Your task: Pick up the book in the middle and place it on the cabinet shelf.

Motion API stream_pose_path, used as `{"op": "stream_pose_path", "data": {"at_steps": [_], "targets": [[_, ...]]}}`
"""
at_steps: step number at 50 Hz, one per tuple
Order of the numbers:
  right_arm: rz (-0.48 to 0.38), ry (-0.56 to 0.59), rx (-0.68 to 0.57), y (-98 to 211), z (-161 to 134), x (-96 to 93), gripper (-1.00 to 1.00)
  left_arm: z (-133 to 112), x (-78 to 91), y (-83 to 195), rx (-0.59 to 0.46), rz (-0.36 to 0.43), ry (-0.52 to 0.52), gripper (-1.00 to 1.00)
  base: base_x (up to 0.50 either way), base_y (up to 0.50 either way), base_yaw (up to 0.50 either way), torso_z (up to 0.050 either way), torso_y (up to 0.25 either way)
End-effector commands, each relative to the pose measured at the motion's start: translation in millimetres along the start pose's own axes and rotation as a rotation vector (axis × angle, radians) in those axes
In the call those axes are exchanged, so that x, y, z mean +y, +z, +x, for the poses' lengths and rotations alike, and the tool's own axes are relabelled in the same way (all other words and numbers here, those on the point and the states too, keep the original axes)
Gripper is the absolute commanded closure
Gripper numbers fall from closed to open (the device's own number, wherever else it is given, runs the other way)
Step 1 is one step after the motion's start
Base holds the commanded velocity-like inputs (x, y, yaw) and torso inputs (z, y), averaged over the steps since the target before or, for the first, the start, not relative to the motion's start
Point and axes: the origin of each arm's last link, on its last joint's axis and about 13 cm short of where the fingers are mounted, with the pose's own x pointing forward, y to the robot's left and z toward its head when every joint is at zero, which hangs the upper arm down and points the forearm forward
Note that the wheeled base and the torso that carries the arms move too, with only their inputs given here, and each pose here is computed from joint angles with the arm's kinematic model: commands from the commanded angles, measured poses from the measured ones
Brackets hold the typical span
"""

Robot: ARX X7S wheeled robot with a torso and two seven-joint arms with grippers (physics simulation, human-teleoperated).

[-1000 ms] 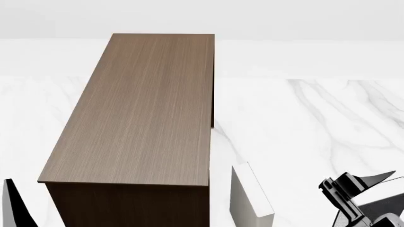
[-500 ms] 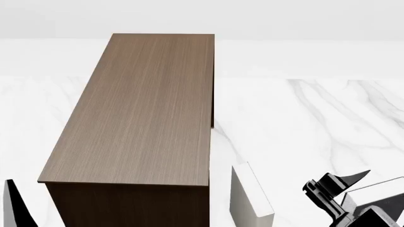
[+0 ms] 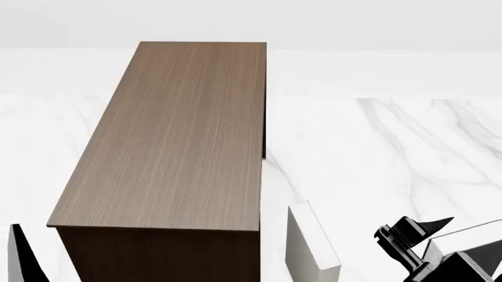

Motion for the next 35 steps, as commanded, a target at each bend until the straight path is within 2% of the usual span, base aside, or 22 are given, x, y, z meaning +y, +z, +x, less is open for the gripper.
{"op": "stream_pose_path", "data": {"at_steps": [1, 35], "targets": [[-0.003, 0.02, 0.003, -2.8, -2.0, 8.1, -1.0, 1.5, 0.9, -0.7, -0.019, 0.015, -0.003, -1.0, 0.0, 0.0, 0.0, 0.0, 0.0], [-0.043, 0.096, 0.054, -17.5, -2.9, 18.2, -1.0, 0.9, 1.1, -2.4, -0.007, 0.009, -0.004, -1.0, 0.0, 0.0, 0.0, 0.0, 0.0]]}}
